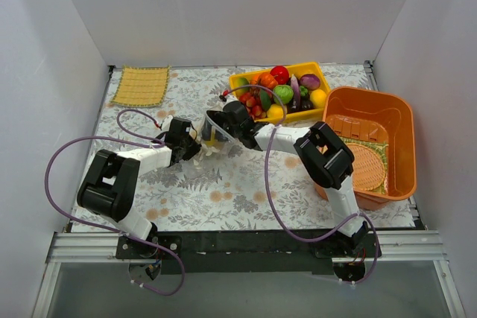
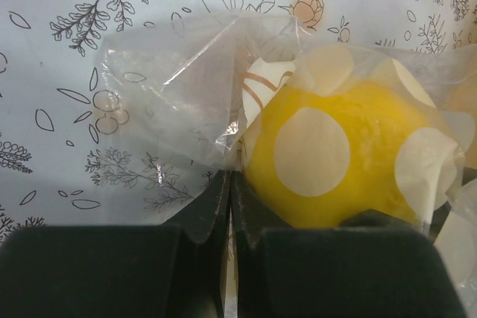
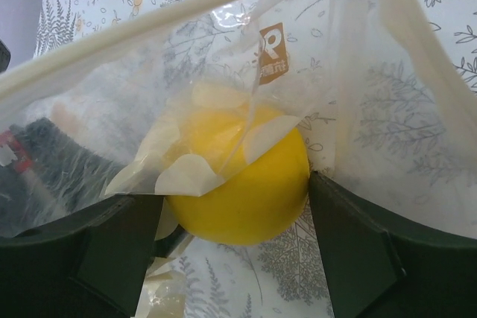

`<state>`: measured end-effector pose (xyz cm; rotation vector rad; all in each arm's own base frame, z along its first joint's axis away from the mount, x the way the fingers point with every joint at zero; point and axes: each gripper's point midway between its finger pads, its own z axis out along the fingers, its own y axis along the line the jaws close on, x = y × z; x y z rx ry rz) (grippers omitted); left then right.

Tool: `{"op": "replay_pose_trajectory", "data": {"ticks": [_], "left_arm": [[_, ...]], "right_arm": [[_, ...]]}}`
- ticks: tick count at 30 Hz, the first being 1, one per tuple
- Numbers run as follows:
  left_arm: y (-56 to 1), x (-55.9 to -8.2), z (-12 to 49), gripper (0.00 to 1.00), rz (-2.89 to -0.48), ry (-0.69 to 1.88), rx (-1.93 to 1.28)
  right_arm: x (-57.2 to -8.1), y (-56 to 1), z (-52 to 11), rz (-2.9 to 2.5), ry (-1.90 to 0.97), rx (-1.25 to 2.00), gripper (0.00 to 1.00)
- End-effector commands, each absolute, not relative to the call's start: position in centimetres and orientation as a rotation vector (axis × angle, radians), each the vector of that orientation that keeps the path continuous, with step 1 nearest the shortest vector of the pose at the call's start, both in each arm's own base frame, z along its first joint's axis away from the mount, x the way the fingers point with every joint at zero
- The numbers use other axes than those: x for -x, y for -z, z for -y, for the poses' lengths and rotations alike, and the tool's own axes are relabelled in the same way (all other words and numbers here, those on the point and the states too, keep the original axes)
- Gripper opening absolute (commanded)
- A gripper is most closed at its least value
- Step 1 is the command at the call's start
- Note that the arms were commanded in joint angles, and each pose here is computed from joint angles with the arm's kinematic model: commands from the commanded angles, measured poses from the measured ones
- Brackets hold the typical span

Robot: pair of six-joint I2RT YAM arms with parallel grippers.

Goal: Open the zip-top bag and remove the fake food

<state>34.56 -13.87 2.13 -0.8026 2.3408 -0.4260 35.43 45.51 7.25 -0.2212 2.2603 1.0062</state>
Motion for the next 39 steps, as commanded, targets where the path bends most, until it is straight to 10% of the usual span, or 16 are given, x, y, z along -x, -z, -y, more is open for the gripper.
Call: {"op": "replay_pose_trajectory", "data": {"ticks": [1,6,13,39], "left_arm": [[-0.4,-32.7,14.0,0.00,-2.431,0.387,0.777],[-0.1,-32.7,14.0,0.00,-2.438,0.382,0.780],[-0.5,-32.1,11.8,0.00,-2.403,0.248,0.869],[-0.9,-31.2,8.6,0.00,-2.343,0.072,0.947]], "right_arm": [[-35.3,-5.1,-45.6,-2.306,-0.933,0.279,0.85],[-34.5,-4.7,-46.1,-2.317,-0.960,0.327,0.80],[-34.0,-7.1,-44.1,-2.282,-1.007,0.277,0.33],[-30.1,-11.1,-35.5,-2.326,-0.774,0.359,0.29]]}}
